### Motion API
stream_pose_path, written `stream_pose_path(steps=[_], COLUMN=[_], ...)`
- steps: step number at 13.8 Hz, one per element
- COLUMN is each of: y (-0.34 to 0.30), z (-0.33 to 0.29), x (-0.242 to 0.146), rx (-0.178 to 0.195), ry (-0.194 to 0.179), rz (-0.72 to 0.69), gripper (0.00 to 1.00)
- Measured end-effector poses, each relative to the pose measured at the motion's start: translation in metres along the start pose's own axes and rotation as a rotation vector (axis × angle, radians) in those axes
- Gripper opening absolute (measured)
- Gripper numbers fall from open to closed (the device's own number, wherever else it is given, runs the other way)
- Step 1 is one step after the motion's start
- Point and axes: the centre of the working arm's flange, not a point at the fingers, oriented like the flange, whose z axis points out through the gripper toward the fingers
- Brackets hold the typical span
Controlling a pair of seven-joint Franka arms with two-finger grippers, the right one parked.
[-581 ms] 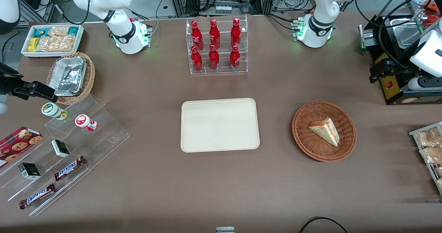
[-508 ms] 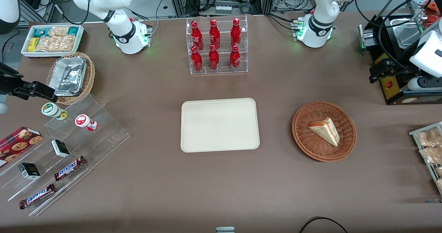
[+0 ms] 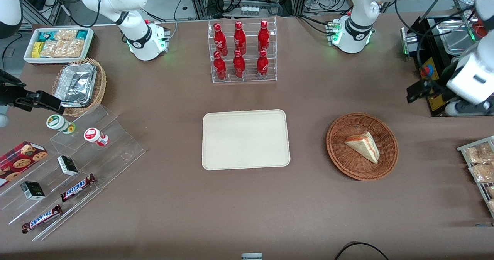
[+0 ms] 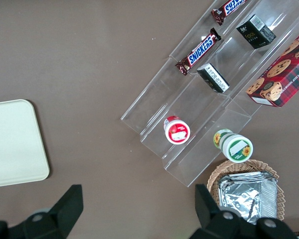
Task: Place sandwich from basket to tray
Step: 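Move the left gripper over the sandwich in the wicker basket, then lower the left gripper and close it on the wrapped sandwich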
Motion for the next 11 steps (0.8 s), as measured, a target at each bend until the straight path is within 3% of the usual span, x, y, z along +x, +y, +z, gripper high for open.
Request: stream_pose_path(steps=[5, 11], y=[0.031, 0.045], z=[0.079, 0.157], x=[0.038, 0.042], rx=[0.001, -0.016], ry=[0.026, 0.093], rz=[-0.009, -0.147], gripper=[1.0, 1.0])
